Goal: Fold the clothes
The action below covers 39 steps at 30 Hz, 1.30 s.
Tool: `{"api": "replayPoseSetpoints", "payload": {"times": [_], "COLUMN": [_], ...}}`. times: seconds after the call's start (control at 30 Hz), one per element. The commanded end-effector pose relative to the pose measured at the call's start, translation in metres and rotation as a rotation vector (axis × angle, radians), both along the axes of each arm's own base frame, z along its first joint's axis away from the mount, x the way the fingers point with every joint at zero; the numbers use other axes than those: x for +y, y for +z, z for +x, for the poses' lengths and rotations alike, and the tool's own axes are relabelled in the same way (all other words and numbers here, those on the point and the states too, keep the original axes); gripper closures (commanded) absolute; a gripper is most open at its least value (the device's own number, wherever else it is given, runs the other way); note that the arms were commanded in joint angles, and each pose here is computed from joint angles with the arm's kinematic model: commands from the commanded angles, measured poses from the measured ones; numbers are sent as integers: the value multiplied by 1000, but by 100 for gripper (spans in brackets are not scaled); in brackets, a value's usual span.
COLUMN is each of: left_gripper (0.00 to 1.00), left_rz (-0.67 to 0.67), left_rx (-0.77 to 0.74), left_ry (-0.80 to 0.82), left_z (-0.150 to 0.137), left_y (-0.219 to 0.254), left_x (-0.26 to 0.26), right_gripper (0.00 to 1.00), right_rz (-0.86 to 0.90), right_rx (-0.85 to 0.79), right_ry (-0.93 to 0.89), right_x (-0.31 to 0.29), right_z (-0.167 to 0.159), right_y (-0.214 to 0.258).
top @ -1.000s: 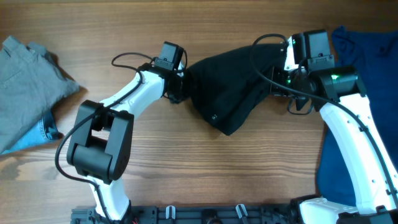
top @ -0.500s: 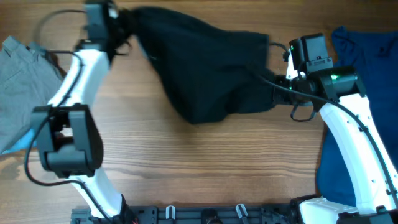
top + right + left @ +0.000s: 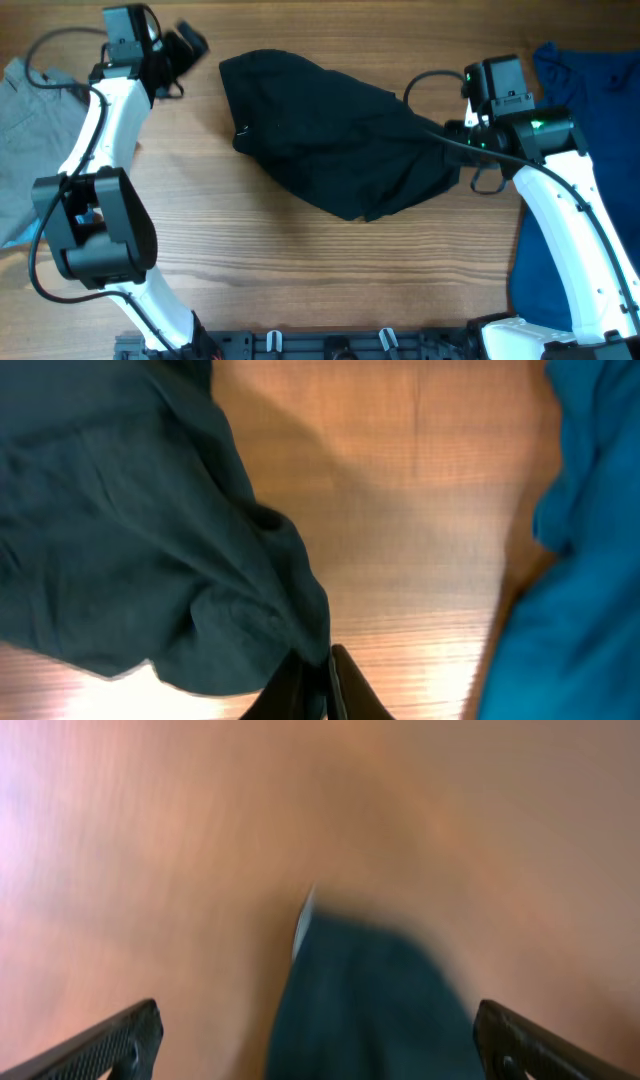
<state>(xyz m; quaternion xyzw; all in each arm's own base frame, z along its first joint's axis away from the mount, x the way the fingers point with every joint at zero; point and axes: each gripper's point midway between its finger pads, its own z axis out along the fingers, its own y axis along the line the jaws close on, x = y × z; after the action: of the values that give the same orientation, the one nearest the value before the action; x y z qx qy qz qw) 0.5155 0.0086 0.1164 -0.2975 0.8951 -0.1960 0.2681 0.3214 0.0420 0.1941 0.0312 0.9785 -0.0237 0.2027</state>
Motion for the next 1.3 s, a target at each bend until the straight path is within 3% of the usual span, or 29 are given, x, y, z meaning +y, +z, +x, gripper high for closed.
{"api": "replayPoseSetpoints", "payload": {"times": [0.0, 0.07, 0.17, 0.37, 0.53, 0.63, 0.67, 0.77, 0.8, 0.97, 1.03, 1.07, 1.1, 1.13, 1.2, 1.27], "left_gripper": [0, 0, 0, 0, 2, 11, 23, 87, 96, 96, 96, 96, 84, 52, 4, 0], "left_rz": [-75, -69, -53, 7, 18, -27, -38, -49, -76, -184, -217, -230, -235, -240, -263, -268], "left_rx": [239, 394, 450, 359, 306, 208, 182, 62, 5, -137, -175, -186, -193, -195, -157, -75], "left_ry": [-134, -145, -218, -296, -287, -322, -333, -350, -308, -142, -86, -63, -51, -51, -63, -55], "left_z": [-56, -92, -112, -104, -92, -72, -67, -44, -29, 13, 25, 29, 31, 32, 25, 12], "left_y": [-24, -40, -57, -87, -103, -96, -94, -82, -72, -36, -24, -20, -17, -16, -21, -35], "left_x": [-40, -49, -69, -96, -102, -118, -122, -133, -134, -117, -105, -99, -94, -91, -88, -86], "right_gripper": [88, 88, 88, 83, 90, 96, 96, 96, 96, 96, 94, 81, 64, 47, 34, 22], "right_rz": [-19, -15, -15, -14, -29, -39, -40, -54, -85, -118, -103, -98, -93, -83, -66, -47], "right_rx": [-51, -57, -57, -60, -68, -52, -45, -32, -52, -234, -329, -371, -402, -426, -412, -350], "right_ry": [-11, -10, -10, -9, 22, 37, 38, 31, 14, -57, -94, -113, -128, -140, -138, -122], "right_x": [-3, -3, -3, -2, -2, -1, -1, -1, -5, -19, -28, -34, -40, -45, -48, -46], "right_z": [13, 14, 14, 15, 21, 24, 25, 34, 45, 97, 118, 126, 131, 136, 134, 125], "right_y": [4, 4, 4, 5, 3, -4, -6, -17, -21, -11, 2, 9, 14, 18, 15, 4]}}
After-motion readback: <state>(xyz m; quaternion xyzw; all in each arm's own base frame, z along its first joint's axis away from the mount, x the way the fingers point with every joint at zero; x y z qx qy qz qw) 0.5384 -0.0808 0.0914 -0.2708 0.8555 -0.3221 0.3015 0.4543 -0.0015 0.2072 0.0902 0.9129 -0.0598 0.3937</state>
